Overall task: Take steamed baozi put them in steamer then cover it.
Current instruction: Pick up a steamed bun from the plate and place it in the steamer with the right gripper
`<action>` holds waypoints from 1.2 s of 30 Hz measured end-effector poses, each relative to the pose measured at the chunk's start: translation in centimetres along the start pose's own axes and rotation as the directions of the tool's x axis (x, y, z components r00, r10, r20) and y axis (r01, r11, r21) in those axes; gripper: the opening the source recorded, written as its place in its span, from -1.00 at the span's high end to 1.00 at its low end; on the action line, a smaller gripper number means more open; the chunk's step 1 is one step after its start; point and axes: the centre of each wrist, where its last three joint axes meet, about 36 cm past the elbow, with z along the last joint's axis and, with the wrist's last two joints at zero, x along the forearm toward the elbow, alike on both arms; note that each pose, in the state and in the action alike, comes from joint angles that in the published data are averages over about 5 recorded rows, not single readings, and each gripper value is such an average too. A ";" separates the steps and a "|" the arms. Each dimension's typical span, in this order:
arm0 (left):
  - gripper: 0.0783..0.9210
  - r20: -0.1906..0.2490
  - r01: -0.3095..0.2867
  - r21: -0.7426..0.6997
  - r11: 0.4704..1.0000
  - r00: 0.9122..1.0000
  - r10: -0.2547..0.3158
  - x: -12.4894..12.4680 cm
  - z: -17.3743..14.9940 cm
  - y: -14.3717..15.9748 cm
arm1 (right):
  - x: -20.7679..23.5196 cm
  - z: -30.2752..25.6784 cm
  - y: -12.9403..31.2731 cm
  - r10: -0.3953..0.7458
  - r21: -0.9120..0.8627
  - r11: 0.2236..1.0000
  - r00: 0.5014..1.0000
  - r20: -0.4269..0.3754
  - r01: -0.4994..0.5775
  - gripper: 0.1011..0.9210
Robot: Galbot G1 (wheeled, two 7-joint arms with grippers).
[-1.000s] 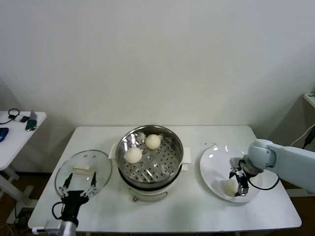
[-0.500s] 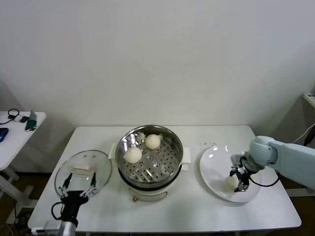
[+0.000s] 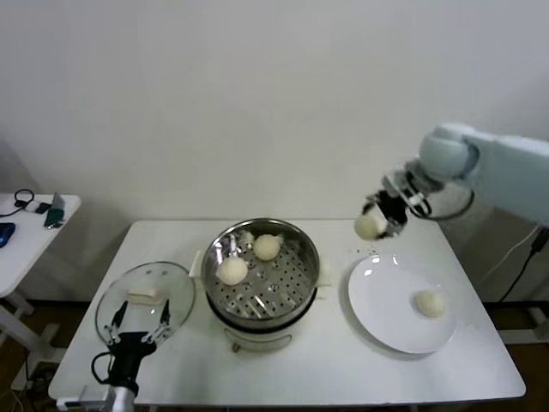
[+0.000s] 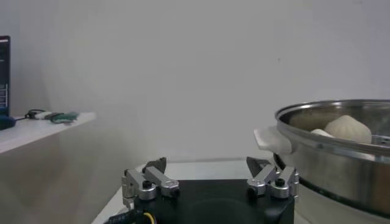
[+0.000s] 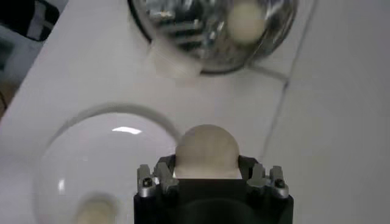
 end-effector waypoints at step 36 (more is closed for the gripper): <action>-0.77 0.011 0.025 0.003 1.000 1.000 -0.025 0.5 -0.3 0.5 | -16.1 -22.2 2.1 -0.136 0.772 0.635 0.989 0.066 0.036 -0.33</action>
